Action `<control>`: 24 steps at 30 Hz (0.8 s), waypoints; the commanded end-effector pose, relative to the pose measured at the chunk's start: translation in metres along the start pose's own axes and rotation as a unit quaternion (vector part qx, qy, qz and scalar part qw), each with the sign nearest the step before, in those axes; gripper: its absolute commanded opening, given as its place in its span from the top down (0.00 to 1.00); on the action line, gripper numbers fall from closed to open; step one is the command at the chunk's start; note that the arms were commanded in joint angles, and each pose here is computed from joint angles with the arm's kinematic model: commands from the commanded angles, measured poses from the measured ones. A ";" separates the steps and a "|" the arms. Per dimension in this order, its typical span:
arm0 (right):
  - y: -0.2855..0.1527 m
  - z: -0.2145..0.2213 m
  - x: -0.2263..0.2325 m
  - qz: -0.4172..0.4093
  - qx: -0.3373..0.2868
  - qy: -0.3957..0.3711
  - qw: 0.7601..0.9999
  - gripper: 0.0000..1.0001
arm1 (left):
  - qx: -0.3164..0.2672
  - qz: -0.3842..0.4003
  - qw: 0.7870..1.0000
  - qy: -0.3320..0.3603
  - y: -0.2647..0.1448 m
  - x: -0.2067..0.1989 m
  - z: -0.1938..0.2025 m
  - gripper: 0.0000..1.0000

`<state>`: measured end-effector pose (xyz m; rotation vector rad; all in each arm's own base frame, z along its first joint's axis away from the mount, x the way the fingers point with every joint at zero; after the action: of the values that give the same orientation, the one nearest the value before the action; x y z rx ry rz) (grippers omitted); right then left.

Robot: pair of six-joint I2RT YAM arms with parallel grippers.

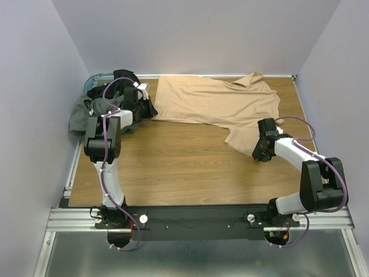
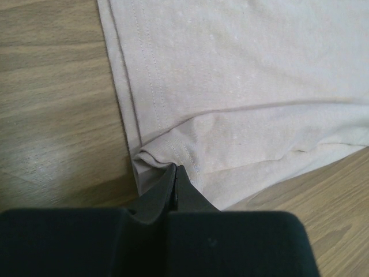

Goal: Fold and stack the t-shirts
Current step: Fold the tshirt

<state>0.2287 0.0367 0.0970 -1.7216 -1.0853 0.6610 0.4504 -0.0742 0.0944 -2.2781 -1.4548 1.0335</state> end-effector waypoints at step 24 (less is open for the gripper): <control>-0.072 -0.012 -0.012 -0.038 -0.071 0.002 0.997 1.00 | -0.051 -0.020 0.998 -0.022 -0.071 -0.031 0.021 1.00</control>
<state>0.2152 0.0359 0.1547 -1.7603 -1.2236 0.5306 0.3923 -0.0698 0.1110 -2.2549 -1.5233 1.0719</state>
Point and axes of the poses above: each gripper's point midway between its finger pads, its own y axis out along the fingers, its own x axis along the line the jaws close on, z = x × y, the point moved 9 cm from there along -y, back along the fingers, and after that the axes turned 1 degree about -y, right-handed, at the moved point
